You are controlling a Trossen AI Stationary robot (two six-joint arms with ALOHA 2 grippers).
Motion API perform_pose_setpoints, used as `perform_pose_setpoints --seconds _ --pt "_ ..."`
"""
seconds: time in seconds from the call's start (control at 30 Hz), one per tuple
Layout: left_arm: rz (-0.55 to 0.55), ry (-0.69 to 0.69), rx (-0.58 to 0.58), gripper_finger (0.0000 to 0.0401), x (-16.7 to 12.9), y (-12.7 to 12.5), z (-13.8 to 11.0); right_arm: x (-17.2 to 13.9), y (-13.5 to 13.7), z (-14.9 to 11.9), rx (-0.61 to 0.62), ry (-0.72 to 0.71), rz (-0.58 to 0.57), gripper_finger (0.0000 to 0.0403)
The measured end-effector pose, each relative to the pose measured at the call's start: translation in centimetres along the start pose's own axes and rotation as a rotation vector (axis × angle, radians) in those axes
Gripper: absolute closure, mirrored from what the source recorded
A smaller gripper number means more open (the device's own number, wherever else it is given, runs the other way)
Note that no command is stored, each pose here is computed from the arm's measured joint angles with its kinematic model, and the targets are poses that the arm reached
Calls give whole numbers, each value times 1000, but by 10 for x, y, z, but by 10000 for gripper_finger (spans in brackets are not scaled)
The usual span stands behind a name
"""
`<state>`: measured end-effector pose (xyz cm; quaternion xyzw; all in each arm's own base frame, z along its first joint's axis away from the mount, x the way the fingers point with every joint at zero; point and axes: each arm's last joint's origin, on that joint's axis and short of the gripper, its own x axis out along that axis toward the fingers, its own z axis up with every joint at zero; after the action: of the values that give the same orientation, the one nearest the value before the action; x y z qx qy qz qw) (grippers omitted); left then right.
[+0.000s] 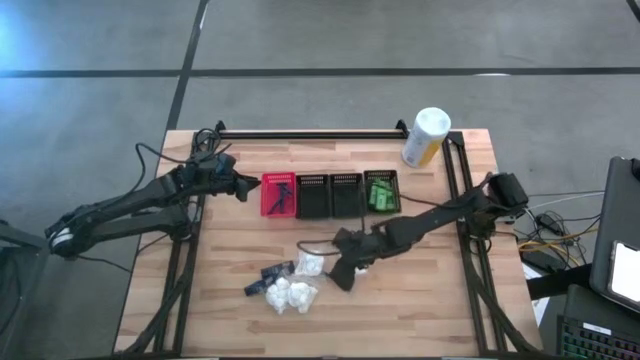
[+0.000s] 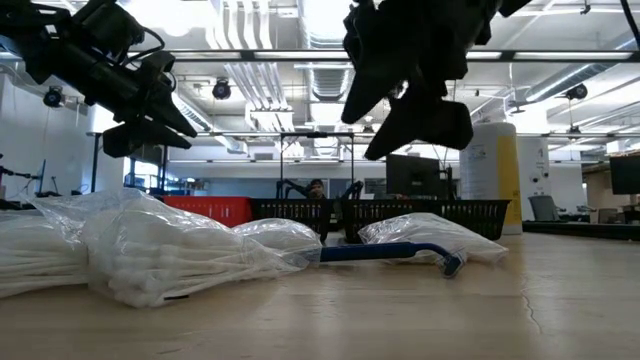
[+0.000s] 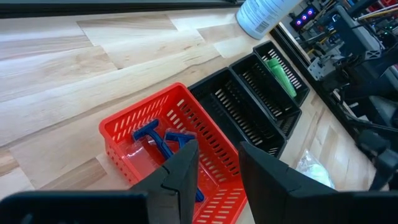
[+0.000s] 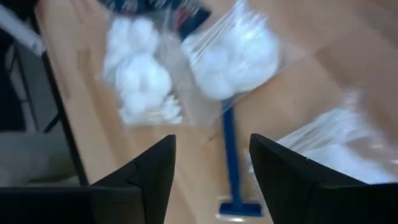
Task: Pick & Place Travel size toiletries
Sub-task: Put the cotton pack into the middle black bin
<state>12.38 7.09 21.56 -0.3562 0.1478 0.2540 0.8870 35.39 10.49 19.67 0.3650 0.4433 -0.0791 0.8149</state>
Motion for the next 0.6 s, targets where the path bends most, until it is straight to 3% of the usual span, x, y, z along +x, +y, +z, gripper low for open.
perform_pose_setpoints --seconds 0.13,0.27,0.4,0.6 --pt "0 0 0 282 0 0 0 22 8 -5 -54 121 36 215" --pt "3 5 -1 282 0 0 0 39 18 -4 -111 169 -15 222" --pt "7 11 -1 281 0 1 -1 48 31 -3 -213 227 -89 225" --pt "8 13 -2 281 1 1 -1 56 39 -14 -361 290 -306 215"
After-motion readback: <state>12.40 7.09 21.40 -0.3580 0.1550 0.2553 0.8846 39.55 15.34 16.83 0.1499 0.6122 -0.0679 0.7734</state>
